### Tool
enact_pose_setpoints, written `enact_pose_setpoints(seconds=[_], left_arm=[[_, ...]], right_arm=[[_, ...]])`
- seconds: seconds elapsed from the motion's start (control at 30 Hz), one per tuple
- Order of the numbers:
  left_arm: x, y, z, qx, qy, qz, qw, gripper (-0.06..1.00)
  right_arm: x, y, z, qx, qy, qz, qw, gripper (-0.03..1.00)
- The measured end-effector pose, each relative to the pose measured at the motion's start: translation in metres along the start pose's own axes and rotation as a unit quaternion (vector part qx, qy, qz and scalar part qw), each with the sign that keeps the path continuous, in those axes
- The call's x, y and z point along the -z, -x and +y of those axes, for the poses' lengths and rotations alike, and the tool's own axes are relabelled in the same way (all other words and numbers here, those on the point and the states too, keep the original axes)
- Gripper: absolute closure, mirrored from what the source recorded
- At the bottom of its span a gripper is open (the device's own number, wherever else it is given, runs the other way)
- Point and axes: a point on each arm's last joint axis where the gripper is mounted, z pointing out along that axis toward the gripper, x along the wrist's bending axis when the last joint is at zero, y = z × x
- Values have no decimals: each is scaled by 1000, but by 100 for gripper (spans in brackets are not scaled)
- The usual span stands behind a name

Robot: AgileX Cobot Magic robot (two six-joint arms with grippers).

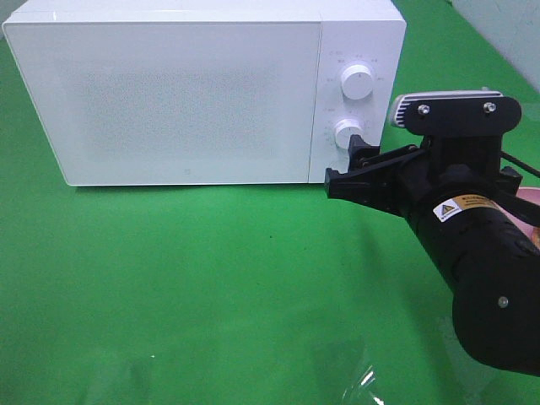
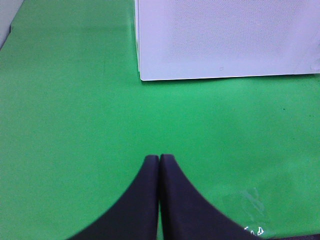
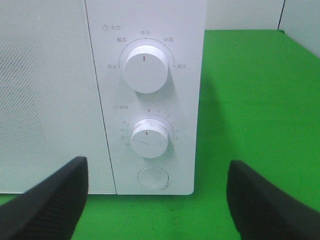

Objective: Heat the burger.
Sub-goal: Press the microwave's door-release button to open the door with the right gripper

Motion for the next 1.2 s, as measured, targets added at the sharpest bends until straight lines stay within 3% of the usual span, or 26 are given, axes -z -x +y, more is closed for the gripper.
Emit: enact_pose_setpoints(seconds=[0.03, 0.1, 0.27, 0.33, 0.43, 0.5, 0.6, 0.67, 0.77, 0.83, 0.87, 0.9, 0.97, 1.0, 1.2], left_arm=[[0, 0, 0, 0, 0, 0, 1000, 94], [0, 0, 0, 0, 0, 0, 1000, 94], [0, 0, 0, 0, 0, 0, 1000, 94], [0, 0, 0, 0, 0, 0, 1000, 94], [0, 0, 0, 0, 0, 0, 1000, 94], [0, 0, 0, 0, 0, 0, 1000, 94], [0, 0, 0, 0, 0, 0, 1000, 94], [0, 0, 0, 0, 0, 0, 1000, 94], [0, 0, 0, 0, 0, 0, 1000, 94], [0, 0, 0, 0, 0, 0, 1000, 94], [0, 0, 0, 0, 0, 0, 1000, 94], [0, 0, 0, 0, 0, 0, 1000, 94], [0, 0, 0, 0, 0, 0, 1000, 94], [0, 0, 0, 0, 0, 0, 1000, 94], [0, 0, 0, 0, 0, 0, 1000, 94]], right_arm=[[0, 0, 0, 0, 0, 0, 1000, 21], [0, 1, -1, -71, -3, -8, 997, 23], [0, 1, -2, -134, -12, -8, 991, 25], [0, 0, -7, -221, -38, -7, 974, 29], [0, -1, -8, -252, -45, -8, 967, 31], [1, -2, -11, -344, -62, -13, 937, 37], [1, -2, -12, -369, -64, -15, 927, 39], [1, -2, -12, -455, -63, -21, 888, 49], [1, -2, -12, -475, -63, -22, 877, 52], [1, -2, -12, -536, -61, -27, 842, 64], [1, -2, -12, -536, -61, -27, 842, 64], [1, -2, -12, -562, -60, -29, 824, 69], [1, -2, -12, -571, -60, -29, 818, 75], [1, -2, -12, -588, -59, -31, 806, 81], [1, -2, -12, -618, -60, -34, 783, 95]])
